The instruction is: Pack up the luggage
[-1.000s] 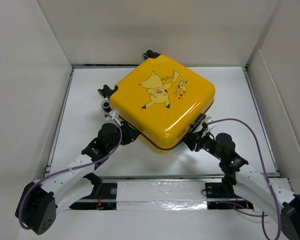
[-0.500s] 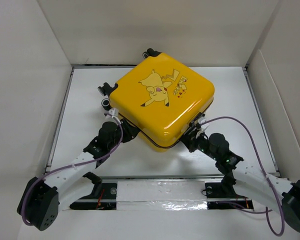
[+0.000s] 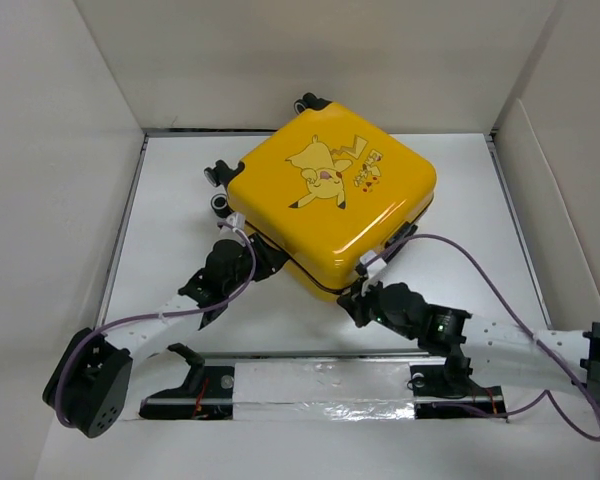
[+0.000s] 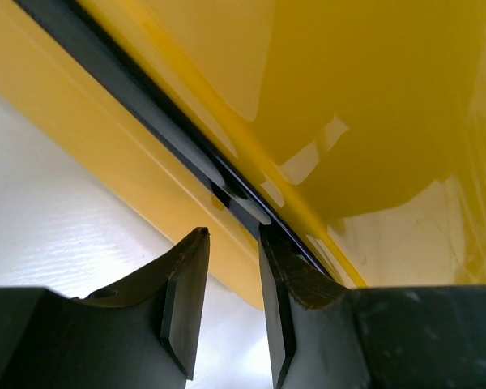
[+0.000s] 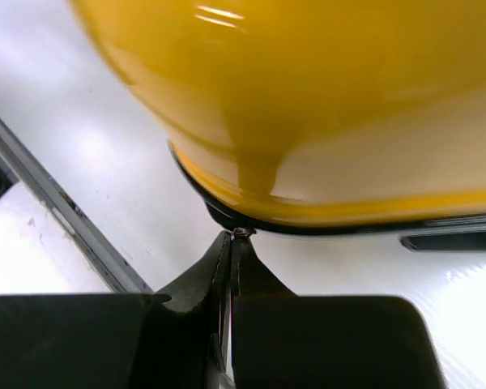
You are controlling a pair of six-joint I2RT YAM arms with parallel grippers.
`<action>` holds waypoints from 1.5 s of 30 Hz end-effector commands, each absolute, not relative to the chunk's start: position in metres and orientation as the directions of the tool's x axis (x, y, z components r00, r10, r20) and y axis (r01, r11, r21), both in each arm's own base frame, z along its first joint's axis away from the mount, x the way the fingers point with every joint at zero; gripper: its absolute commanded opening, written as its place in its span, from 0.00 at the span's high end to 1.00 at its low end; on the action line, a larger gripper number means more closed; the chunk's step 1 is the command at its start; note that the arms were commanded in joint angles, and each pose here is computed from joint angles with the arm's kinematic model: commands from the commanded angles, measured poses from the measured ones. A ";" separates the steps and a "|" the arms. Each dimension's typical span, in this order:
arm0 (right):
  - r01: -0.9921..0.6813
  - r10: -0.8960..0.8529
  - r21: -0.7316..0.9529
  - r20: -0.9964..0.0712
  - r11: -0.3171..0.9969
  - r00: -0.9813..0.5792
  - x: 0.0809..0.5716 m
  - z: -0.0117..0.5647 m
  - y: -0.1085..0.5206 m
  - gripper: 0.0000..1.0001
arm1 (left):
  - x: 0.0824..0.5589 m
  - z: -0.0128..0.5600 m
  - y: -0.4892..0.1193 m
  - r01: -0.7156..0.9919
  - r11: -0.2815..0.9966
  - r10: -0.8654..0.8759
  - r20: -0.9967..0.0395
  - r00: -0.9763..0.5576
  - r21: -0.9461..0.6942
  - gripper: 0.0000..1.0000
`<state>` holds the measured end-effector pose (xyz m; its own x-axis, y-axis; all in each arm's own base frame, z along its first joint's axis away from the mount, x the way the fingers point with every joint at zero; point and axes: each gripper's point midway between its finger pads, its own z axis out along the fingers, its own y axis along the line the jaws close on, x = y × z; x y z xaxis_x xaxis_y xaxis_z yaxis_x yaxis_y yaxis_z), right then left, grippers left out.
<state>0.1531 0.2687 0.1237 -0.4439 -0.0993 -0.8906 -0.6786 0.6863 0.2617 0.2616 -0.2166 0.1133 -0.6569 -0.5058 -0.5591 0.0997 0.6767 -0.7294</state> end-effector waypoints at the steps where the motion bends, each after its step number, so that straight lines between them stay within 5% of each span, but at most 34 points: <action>1: -0.787 -0.052 0.395 -0.880 0.474 -0.473 0.102 0.166 0.329 1.00 | 0.283 0.213 -0.254 0.330 0.486 -0.604 -0.584 -0.543 -0.809 0.71; 8: -0.699 0.151 0.385 -0.915 0.603 -0.374 0.132 0.203 0.391 1.00 | 0.276 0.206 -0.264 0.355 0.474 -0.550 -0.586 -0.595 -0.806 0.71; 13: -0.741 0.187 0.324 -0.946 0.589 -0.265 0.144 0.222 0.432 1.00 | 0.283 0.187 -0.268 0.372 0.598 -0.422 -0.673 -0.607 -0.710 0.66; 16: -0.749 0.237 0.369 -0.929 0.551 -0.283 0.139 0.239 0.430 1.00 | 0.285 0.179 -0.261 0.334 0.655 -0.394 -0.683 -0.615 -0.678 0.58; 20: -0.720 0.278 0.456 -0.890 0.523 -0.362 0.126 0.218 0.378 1.00 | 0.292 0.185 -0.228 0.271 0.656 -0.487 -0.670 -0.561 -0.704 0.27; 29: -0.683 0.250 0.497 -0.866 0.536 -0.434 0.108 0.198 0.283 1.00 | 0.327 0.281 -0.137 0.137 0.616 -0.744 -0.630 -0.221 -0.776 0.07; 36: -0.721 0.221 0.476 -0.878 0.504 -0.425 0.102 0.205 0.291 1.00 | 0.412 0.269 -0.112 0.002 0.591 -0.768 -0.564 -0.302 -0.806 0.05; 45: -0.731 0.207 0.482 -0.874 0.483 -0.440 0.099 0.201 0.306 1.00 | 0.464 0.222 -0.121 -0.087 0.581 -0.758 -0.498 -0.421 -0.810 0.06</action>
<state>0.1236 0.2702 0.1363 -0.4173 0.0598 -0.9068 -0.6455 0.6829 0.3421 0.4509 -0.1098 0.1814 -0.4195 -0.7695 -0.4816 -0.1910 0.5935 -0.7818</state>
